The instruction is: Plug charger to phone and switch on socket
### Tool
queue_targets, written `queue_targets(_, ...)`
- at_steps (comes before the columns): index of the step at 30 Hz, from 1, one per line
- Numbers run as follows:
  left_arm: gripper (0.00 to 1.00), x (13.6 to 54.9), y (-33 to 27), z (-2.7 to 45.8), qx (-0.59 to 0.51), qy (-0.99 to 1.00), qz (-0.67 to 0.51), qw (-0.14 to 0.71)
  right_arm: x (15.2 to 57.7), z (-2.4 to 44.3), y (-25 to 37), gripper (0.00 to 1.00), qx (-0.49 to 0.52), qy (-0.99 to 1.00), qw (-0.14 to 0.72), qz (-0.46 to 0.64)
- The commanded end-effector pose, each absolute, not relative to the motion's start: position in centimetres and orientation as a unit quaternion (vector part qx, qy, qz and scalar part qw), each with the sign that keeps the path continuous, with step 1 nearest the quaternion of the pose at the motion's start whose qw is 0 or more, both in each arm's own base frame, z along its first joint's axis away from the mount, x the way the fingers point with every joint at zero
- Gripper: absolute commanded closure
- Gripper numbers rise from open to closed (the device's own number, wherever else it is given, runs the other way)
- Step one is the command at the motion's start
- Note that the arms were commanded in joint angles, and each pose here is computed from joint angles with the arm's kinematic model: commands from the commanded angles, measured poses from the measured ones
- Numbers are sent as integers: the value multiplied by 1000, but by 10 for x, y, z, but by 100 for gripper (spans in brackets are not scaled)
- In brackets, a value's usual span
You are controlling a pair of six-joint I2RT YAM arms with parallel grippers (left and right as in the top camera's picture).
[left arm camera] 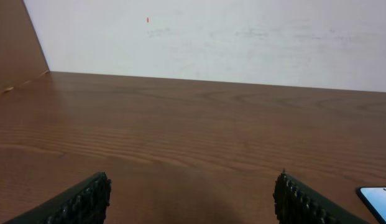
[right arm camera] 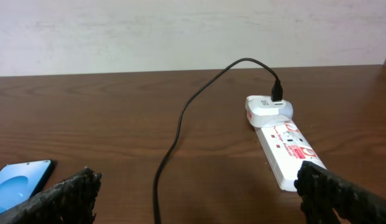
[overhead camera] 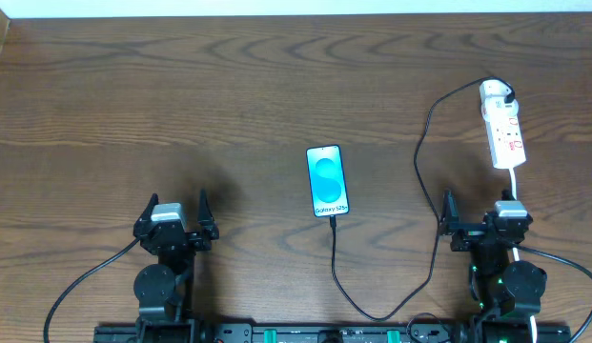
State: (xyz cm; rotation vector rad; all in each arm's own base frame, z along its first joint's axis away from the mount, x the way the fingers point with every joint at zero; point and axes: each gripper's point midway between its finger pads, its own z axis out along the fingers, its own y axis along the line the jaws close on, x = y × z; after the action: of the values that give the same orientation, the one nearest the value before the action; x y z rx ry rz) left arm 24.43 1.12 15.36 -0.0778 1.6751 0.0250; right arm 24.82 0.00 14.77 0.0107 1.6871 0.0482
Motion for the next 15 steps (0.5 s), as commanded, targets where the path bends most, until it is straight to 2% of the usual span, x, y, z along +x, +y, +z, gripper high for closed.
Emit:
queue_targets(1, 16, 243, 14, 136, -34, 760, 21, 649, 248, 146, -5, 1, 6, 749, 662, 3)
queue_targets(15, 16, 243, 14, 136, -34, 760, 21, 649, 249, 135, -6, 1, 9, 764, 645, 2)
